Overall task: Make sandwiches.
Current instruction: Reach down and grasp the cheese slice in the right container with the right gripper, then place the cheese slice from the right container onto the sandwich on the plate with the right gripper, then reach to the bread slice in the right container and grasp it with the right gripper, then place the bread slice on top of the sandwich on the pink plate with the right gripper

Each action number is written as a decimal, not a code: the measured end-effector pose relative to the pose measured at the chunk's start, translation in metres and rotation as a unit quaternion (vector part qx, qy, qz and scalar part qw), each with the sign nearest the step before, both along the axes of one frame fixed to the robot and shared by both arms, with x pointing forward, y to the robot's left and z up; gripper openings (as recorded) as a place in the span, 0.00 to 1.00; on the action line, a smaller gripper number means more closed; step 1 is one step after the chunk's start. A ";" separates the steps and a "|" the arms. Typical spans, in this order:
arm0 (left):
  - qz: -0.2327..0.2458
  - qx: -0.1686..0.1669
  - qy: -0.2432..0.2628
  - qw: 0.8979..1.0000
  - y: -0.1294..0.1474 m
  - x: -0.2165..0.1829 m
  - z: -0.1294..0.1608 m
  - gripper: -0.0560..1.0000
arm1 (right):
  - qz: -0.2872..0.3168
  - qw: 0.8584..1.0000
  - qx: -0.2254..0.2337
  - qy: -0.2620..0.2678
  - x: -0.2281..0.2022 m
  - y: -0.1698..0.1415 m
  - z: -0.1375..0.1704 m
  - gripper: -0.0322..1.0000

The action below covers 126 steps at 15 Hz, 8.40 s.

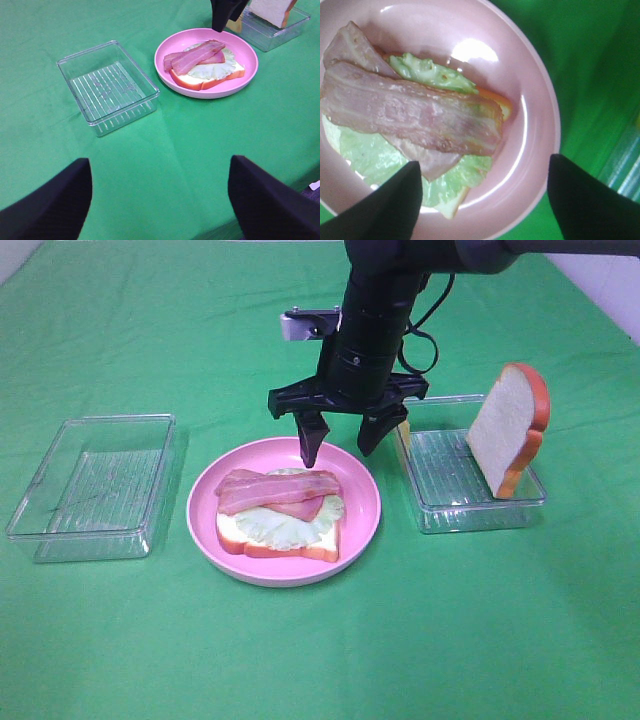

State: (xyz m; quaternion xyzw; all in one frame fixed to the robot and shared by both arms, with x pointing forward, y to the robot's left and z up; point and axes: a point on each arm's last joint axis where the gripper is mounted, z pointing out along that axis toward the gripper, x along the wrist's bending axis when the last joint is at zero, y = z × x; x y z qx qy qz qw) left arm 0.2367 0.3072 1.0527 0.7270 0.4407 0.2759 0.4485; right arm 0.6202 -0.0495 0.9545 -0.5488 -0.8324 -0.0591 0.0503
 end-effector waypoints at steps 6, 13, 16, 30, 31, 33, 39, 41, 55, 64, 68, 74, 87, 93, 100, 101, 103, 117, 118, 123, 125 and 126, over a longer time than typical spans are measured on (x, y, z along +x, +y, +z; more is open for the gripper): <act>0.000 0.001 0.000 1.000 0.000 0.000 0.000 0.73 | -0.034 0.999 0.002 -0.041 0.030 -0.032 0.044 0.67; -0.001 0.002 -0.001 1.000 0.000 0.000 0.000 0.73 | -0.076 0.997 -0.010 -0.031 0.055 -0.065 0.017 0.65; -0.001 0.002 -0.001 1.000 0.000 0.000 0.000 0.73 | -0.076 0.996 -0.012 -0.039 0.060 -0.064 0.004 0.61; -0.001 0.002 -0.001 1.000 0.000 0.000 0.000 0.73 | -0.072 0.996 -0.028 -0.034 0.064 -0.065 -0.009 0.03; -0.001 0.002 -0.001 1.000 0.000 0.000 0.000 0.73 | -0.072 0.996 -0.021 -0.047 0.062 -0.066 0.010 0.03; -0.001 0.002 -0.001 1.000 0.000 0.000 0.000 0.73 | -0.062 0.996 0.010 -0.063 0.057 -0.063 0.037 0.03; -0.001 0.002 -0.001 1.000 0.000 0.000 0.000 0.73 | 0.025 0.989 0.142 -0.030 0.040 -0.043 0.066 0.03; -0.001 0.002 -0.001 1.000 0.000 0.000 0.000 0.73 | 0.038 0.982 0.186 -0.015 0.036 -0.036 0.067 0.03; -0.001 0.002 -0.001 1.000 0.000 0.000 0.000 0.73 | 0.082 0.961 0.242 0.111 0.000 0.017 -0.019 0.03; -0.001 0.002 -0.001 1.000 0.000 0.000 0.000 0.73 | 0.048 0.984 0.154 0.074 0.008 0.005 -0.030 0.35; -0.001 0.002 -0.001 1.000 0.000 0.000 0.000 0.73 | 0.038 0.988 0.139 0.061 0.011 0.003 -0.032 0.65; -0.001 0.002 -0.001 1.000 0.000 0.000 0.000 0.73 | 0.034 0.999 0.032 -0.008 0.033 -0.010 0.011 0.72; -0.002 0.001 -0.001 1.000 0.000 0.000 0.000 0.73 | -0.161 0.975 -0.010 -0.152 0.071 -0.154 0.117 0.74; -0.002 0.001 -0.001 1.000 0.000 0.000 0.000 0.73 | -0.191 0.980 -0.022 -0.056 0.055 -0.183 0.074 0.79; -0.002 0.001 -0.001 1.000 0.000 0.000 0.000 0.73 | -0.172 0.984 -0.042 -0.002 0.057 -0.183 0.033 0.79; -0.002 0.001 -0.001 1.000 0.000 0.000 0.000 0.73 | -0.170 0.984 -0.045 0.005 0.058 -0.183 0.025 0.78; -0.002 0.001 -0.001 1.000 0.000 0.000 0.000 0.73 | -0.164 0.985 -0.051 0.013 0.060 -0.183 0.016 0.57; -0.002 0.001 -0.001 1.000 0.000 0.000 0.000 0.73 | -0.172 0.981 0.089 0.000 0.048 -0.162 0.066 0.23; -0.002 0.001 -0.001 1.000 0.000 0.000 0.000 0.73 | -0.165 0.977 0.133 0.008 0.046 -0.155 0.070 0.23; -0.003 0.000 -0.001 1.000 0.000 0.000 0.000 0.73 | -0.153 0.924 0.341 0.081 0.022 -0.117 0.049 0.23; -0.004 0.000 -0.001 1.000 -0.001 0.000 0.000 0.73 | -0.169 0.905 0.381 0.083 0.010 -0.091 0.025 0.23; -0.004 0.000 -0.001 1.000 -0.001 0.000 0.000 0.73 | -0.175 0.900 0.389 0.083 0.002 -0.076 0.015 0.23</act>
